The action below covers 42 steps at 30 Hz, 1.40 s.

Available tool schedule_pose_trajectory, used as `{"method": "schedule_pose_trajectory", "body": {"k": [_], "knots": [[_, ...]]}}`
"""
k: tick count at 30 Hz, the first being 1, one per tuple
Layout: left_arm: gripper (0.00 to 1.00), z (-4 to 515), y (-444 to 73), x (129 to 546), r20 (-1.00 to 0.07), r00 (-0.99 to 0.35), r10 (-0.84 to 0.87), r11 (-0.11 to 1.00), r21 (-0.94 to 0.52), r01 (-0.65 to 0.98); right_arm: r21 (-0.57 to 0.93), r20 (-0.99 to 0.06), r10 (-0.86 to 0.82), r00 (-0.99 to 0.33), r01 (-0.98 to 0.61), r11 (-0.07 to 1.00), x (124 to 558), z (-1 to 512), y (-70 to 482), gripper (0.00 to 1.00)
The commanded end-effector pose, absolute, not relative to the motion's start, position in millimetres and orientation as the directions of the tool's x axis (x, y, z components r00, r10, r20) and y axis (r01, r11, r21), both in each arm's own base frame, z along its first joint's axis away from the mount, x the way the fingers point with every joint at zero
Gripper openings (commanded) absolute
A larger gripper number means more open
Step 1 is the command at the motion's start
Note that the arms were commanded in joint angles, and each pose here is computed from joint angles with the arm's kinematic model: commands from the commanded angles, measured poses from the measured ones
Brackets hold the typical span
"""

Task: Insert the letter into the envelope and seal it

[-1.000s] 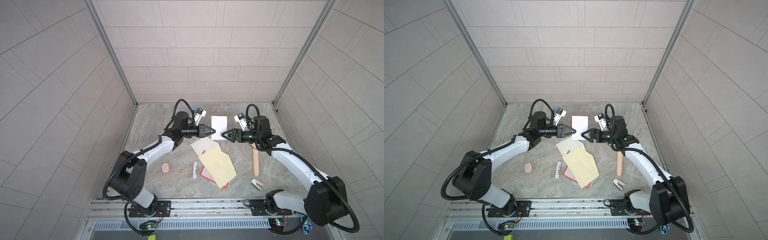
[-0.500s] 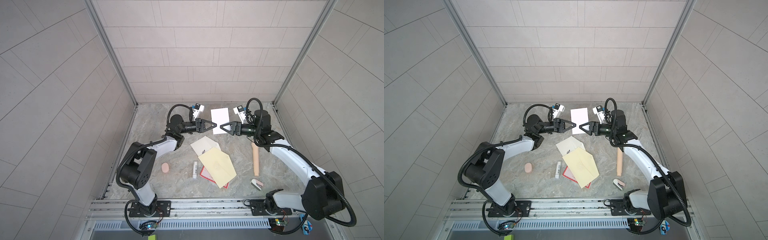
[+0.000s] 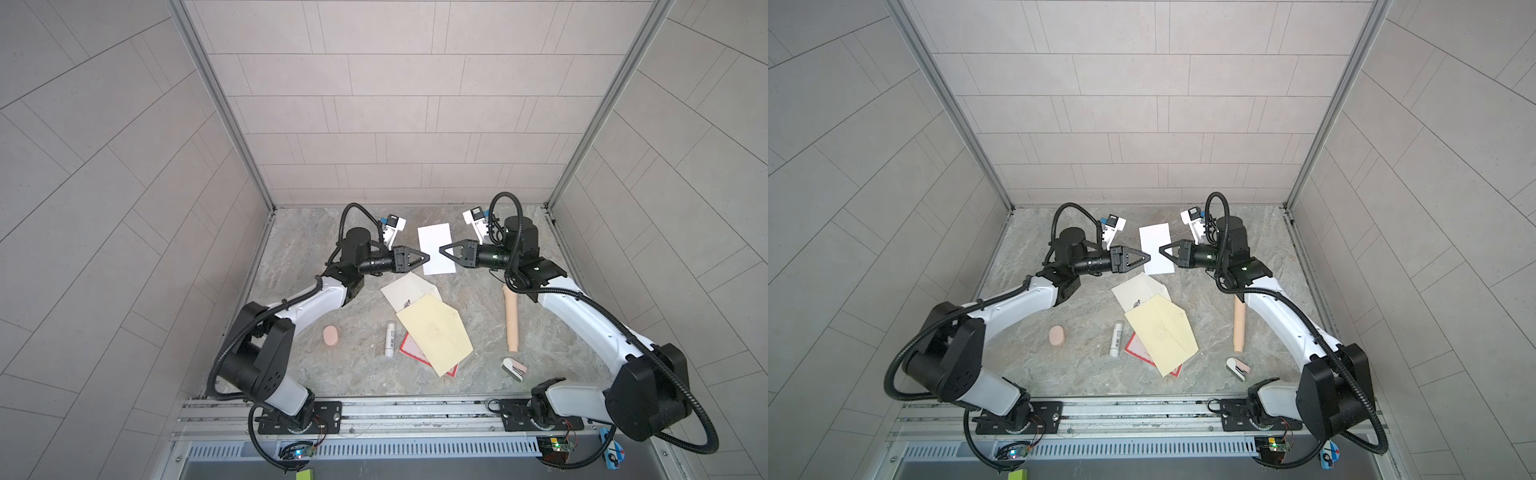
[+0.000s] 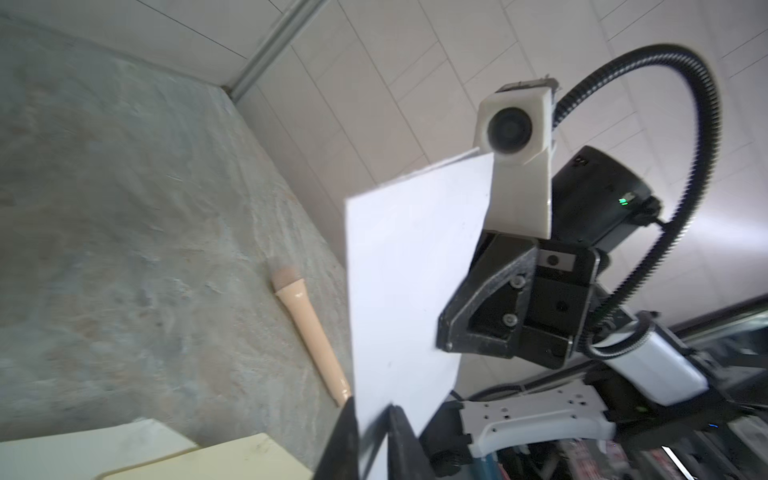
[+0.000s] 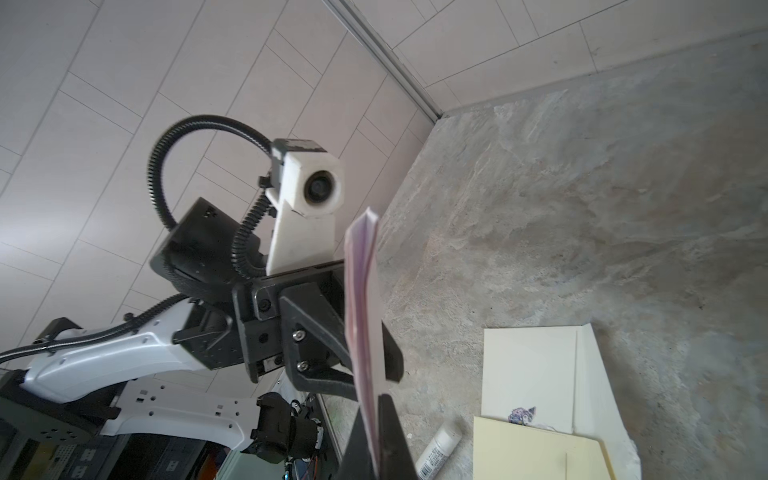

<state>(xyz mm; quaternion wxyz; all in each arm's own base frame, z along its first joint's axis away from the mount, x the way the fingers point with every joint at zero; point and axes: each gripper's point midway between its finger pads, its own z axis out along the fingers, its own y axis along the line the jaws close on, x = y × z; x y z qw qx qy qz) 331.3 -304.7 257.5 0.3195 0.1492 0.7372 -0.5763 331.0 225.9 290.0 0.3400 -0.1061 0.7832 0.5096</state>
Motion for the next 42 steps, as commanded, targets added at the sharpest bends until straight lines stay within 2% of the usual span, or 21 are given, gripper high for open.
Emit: {"method": "schedule_pose_trajectory", "body": {"k": [1,4,7,10,16,22,29,36,42], "knots": [[0.52,219,-274,343,-0.707,-0.702,-0.082,0.567,-0.613,0.551,0.683,-0.634,0.173,-0.754,-0.44,0.583,327,270,208,0.0],[0.5,186,-260,329,-0.651,-0.759,-0.014,0.653,-0.58,0.486,0.644,-0.571,0.125,-0.811,-0.349,0.68,313,226,193,0.0],[0.48,153,-252,298,-0.599,-0.794,0.102,0.716,-0.51,0.477,0.615,-0.5,0.058,-0.864,-0.307,0.726,287,190,186,0.0],[0.56,125,-255,259,-0.538,-0.798,0.27,0.74,-0.415,0.53,0.567,-0.438,-0.021,-0.899,-0.295,0.769,257,159,184,0.0],[0.56,90,-255,221,-0.429,-0.803,0.414,0.758,-0.326,0.565,0.48,-0.339,-0.102,-0.935,-0.266,0.836,227,111,175,0.0],[0.54,69,-272,207,-0.354,-0.775,0.523,0.721,-0.3,0.624,0.395,-0.266,-0.105,-0.958,-0.208,0.895,225,79,159,0.0],[0.54,49,-287,201,-0.258,-0.716,0.648,0.667,-0.261,0.698,0.357,-0.228,-0.113,-0.967,-0.19,0.915,225,65,154,0.0],[0.54,34,-293,201,-0.18,-0.717,0.674,0.666,-0.272,0.694,0.351,-0.205,-0.109,-0.973,-0.177,0.92,220,57,152,0.0],[0.52,22,-298,214,-0.165,-0.71,0.685,0.673,-0.23,0.703,0.369,-0.188,-0.1,-0.977,-0.164,0.915,221,53,156,0.0]]}}
